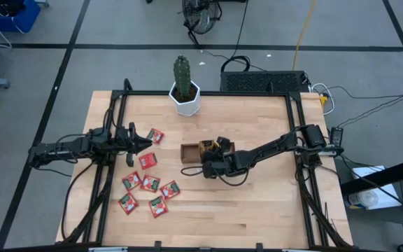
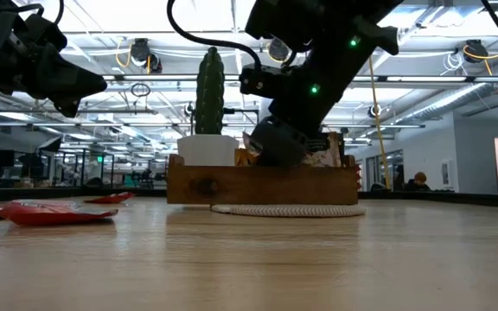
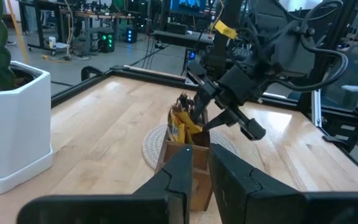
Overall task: Pick & Place Tea
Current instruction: Put the orange tea bag into the middle section of the wooden organizer
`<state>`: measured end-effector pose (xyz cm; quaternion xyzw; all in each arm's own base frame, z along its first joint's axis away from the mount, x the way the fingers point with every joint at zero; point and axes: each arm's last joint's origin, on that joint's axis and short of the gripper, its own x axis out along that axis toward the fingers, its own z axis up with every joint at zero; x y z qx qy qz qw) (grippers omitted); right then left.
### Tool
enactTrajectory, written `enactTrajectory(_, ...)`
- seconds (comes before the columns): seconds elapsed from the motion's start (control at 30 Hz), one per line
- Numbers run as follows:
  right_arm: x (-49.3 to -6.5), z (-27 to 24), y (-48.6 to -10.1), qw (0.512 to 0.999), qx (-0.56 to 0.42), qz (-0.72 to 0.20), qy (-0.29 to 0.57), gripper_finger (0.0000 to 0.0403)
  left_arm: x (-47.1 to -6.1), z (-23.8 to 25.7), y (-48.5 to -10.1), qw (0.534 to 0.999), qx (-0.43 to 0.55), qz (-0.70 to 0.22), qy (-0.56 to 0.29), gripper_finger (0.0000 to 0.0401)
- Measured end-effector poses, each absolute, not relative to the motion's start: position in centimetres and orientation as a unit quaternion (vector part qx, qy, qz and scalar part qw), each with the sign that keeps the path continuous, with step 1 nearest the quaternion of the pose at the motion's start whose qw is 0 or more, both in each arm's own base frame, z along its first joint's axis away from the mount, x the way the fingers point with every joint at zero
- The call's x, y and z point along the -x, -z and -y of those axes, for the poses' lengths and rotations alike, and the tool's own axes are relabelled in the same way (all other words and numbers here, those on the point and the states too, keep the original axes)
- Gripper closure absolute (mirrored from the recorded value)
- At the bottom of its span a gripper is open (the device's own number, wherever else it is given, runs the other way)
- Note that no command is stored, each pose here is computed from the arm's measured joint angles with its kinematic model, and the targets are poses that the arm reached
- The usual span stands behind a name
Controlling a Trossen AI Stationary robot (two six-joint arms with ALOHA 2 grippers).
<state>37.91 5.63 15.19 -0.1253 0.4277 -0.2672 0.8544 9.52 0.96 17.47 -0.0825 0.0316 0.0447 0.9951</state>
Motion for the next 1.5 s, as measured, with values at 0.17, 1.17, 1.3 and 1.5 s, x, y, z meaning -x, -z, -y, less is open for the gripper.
enactTrajectory(0.17, -38.0, -5.7, -15.3, 0.856, 0.14, -0.425, 0.259, 0.0283, -9.5, -1.0, -17.5, 0.995, 0.082, -0.031, -0.045, 0.0343)
enactTrajectory(1.17, -37.6, -7.6, -25.8, 0.9, 0.237, -0.34, 0.136, 0.0332, -9.5, -1.0, -17.5, 0.995, 0.083, -0.032, -0.045, 0.0343)
enactTrajectory(1.3, -37.9, -7.6, -28.8, 0.89, 0.244, -0.368, 0.115, 0.0394, -9.5, -1.0, -17.5, 0.995, 0.082, -0.032, -0.045, 0.0343)
enactTrajectory(1.5, -37.7, -4.8, -28.1, 0.879, 0.157, -0.438, 0.098, 0.0402, -9.5, -1.0, -17.5, 0.995, 0.082, -0.031, -0.045, 0.0343)
